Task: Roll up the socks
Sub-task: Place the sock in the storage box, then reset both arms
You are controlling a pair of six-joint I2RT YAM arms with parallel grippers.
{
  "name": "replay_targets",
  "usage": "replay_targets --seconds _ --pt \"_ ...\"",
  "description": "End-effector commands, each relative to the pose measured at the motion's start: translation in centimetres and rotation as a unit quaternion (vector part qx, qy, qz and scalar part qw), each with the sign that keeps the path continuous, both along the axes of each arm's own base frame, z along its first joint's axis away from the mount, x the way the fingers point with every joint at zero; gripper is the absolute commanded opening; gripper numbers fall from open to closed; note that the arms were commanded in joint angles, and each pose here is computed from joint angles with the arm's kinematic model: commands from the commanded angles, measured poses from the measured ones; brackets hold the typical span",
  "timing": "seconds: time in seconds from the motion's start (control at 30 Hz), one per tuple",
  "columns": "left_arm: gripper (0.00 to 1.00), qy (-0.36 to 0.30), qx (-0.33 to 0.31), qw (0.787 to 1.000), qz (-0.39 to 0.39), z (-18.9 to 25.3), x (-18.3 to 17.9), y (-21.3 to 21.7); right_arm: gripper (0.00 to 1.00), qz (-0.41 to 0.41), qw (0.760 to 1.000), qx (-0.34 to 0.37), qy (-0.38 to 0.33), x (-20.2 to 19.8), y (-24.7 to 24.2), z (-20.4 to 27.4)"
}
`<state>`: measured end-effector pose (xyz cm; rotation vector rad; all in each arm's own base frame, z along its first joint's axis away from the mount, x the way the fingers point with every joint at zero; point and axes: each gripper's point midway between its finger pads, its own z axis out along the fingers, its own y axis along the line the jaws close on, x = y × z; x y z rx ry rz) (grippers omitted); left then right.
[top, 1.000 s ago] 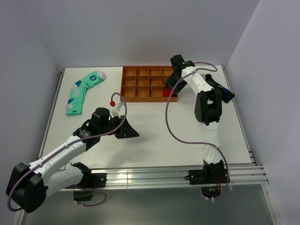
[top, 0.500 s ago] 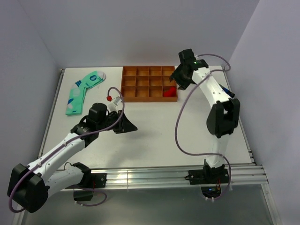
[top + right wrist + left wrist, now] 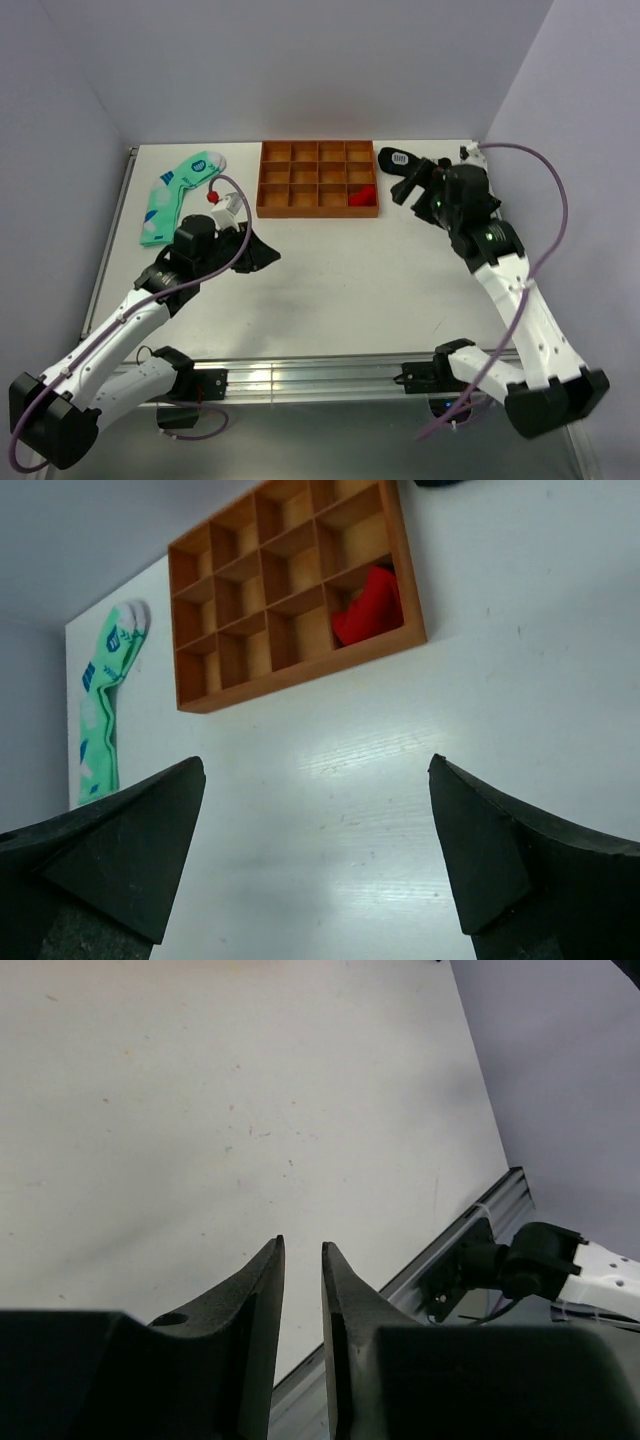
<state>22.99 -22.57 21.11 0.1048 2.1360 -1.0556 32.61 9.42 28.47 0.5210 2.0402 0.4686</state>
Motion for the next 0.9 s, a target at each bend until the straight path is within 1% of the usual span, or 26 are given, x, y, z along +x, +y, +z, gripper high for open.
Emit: replay_targets --seconds 0.0,0.03,0.07,0.1,0.13,0.2,0.23,0.27,0.4,0.43,0.87 --pt "0.27 -0.058 0.021 0.998 0.018 1.9 1.0 1.1 1.00 0.032 0.997 -0.031 -0.068 -1.7 -0.5 0.8" --pt "0.28 -0.065 0.023 0.998 0.017 1.9 0.8 1.3 1.00 0.041 0.997 -0.036 -0.061 -2.4 -0.5 -1.1" --pt "0.28 -0.074 0.032 0.997 0.013 1.8 0.7 1.5 1.00 0.048 0.992 -0.036 -0.109 -3.2 -0.6 0.5" --pt "0.28 -0.076 0.037 0.996 0.011 1.6 0.6 1.6 1.00 0.055 0.990 -0.034 -0.122 -3.7 -0.5 0.3" --pt "0.28 -0.079 0.043 0.996 0.013 1.4 0.5 1.9 1.00 0.060 0.991 -0.035 -0.117 -4.2 -0.6 -1.5" --pt "0.28 -0.087 0.050 0.995 0.013 1.2 0.3 2.2 1.00 0.064 0.984 -0.029 -0.163 -5.3 -0.6 -0.6" --pt "0.28 -0.094 0.049 0.994 0.012 1.3 0.1 2.4 1.00 0.069 0.984 -0.032 -0.161 -5.6 -0.7 -1.9" --pt "0.29 -0.101 0.051 0.993 0.015 1.4 0.1 2.6 1.00 0.069 0.981 -0.034 -0.179 -5.9 -0.8 -1.5" --pt "0.30 -0.120 0.050 0.991 0.018 2.1 -0.3 3.0 1.00 0.071 0.982 -0.037 -0.173 -6.4 -0.9 -3.1" --pt "0.30 -0.123 0.049 0.991 0.017 2.3 -0.4 3.0 1.00 0.083 0.981 -0.035 -0.172 -6.5 -0.5 -3.4" --pt "0.30 -0.126 0.039 0.991 0.009 2.6 -0.5 2.7 1.00 0.095 0.980 -0.039 -0.173 -6.7 -0.3 -2.8"
